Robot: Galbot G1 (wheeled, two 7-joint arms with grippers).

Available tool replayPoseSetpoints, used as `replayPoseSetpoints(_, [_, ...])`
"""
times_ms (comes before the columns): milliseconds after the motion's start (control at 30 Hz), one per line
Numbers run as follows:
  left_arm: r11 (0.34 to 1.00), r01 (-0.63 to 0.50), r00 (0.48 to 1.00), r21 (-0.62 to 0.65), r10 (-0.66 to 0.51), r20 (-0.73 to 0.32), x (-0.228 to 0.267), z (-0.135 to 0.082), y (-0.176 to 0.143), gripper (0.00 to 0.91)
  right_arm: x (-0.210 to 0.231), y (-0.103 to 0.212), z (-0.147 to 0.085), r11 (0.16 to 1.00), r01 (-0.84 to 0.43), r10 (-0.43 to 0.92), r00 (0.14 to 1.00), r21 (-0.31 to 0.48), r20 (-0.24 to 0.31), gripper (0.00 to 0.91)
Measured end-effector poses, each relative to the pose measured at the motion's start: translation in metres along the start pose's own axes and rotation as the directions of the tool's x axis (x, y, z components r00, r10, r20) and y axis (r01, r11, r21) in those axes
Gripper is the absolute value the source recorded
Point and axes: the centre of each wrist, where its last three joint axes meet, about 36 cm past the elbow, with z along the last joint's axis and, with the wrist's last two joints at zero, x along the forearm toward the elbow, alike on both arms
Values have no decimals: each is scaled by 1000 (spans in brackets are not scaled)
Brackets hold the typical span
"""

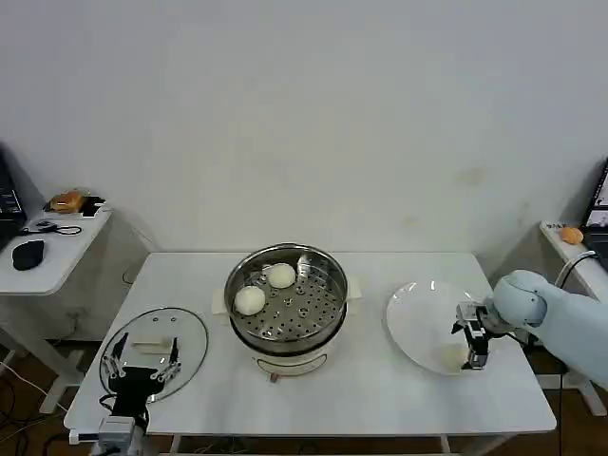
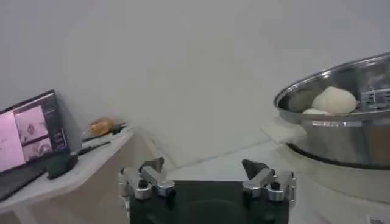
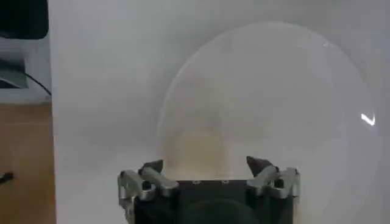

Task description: Take steamed baozi put them in steamer then cover it.

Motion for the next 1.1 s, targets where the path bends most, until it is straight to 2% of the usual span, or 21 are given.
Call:
replayPoseSetpoints(33, [1000, 0, 1000, 0, 0, 1, 0, 0, 0, 907, 0, 0, 0, 1000, 2, -2, 1000, -1, -2, 796])
replayPoseSetpoints(267, [1000, 0, 1000, 0, 0, 1, 0, 0, 0, 907, -4, 2, 1, 1000, 14, -14, 1000, -6, -9, 756])
replayPoseSetpoints(500, [1000, 1, 1000, -1, -1, 2, 0, 0, 0, 907, -4, 2, 0, 1000, 20, -20, 1000, -11, -11, 645])
replayPoseSetpoints(800, [1000, 2, 1000, -1, -2, 1, 1, -1, 1, 907, 1, 2, 2, 1000, 25, -25, 1000, -12, -17, 625])
replayPoseSetpoints(1100, [1000, 2, 1000, -4, -2, 5, 0, -2, 2, 907, 18, -8, -3, 1000, 8, -8, 1000, -3, 5, 625])
